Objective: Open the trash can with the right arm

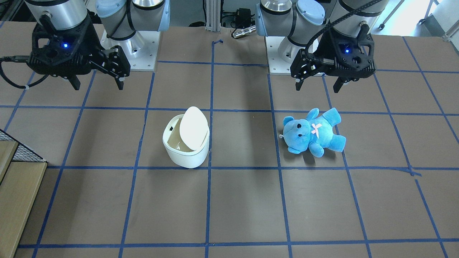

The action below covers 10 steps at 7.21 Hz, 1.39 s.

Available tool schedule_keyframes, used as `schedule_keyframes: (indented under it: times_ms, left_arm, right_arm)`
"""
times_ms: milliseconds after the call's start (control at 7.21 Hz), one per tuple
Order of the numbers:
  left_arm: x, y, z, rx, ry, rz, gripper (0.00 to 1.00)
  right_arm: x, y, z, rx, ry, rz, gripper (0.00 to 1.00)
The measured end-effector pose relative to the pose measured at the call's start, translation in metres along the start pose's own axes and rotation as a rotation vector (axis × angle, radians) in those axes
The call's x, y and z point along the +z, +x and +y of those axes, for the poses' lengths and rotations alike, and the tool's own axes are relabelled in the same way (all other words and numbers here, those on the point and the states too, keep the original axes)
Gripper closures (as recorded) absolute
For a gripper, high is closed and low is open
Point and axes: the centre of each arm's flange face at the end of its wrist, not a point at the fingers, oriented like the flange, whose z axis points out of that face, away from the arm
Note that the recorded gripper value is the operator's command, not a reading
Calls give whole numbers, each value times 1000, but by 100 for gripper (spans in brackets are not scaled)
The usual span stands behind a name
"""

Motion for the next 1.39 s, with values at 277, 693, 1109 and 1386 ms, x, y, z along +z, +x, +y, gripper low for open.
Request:
schedule_keyframes:
  times_ms: [277, 693, 1109, 1386]
  left_arm:
    - [0, 0, 0, 0, 0, 0, 0]
    - [0, 0, 0, 0, 0, 0, 0]
    - [0, 0, 0, 0, 0, 0, 0]
    - [0, 0, 0, 0, 0, 0, 0]
  right_arm:
    - [1, 1, -1, -18, 2, 1, 0]
    - [1, 3, -2, -8, 10, 3, 0]
    - [0, 3, -3, 10, 16, 3, 0]
    - [0, 7, -4, 25, 18, 1, 0]
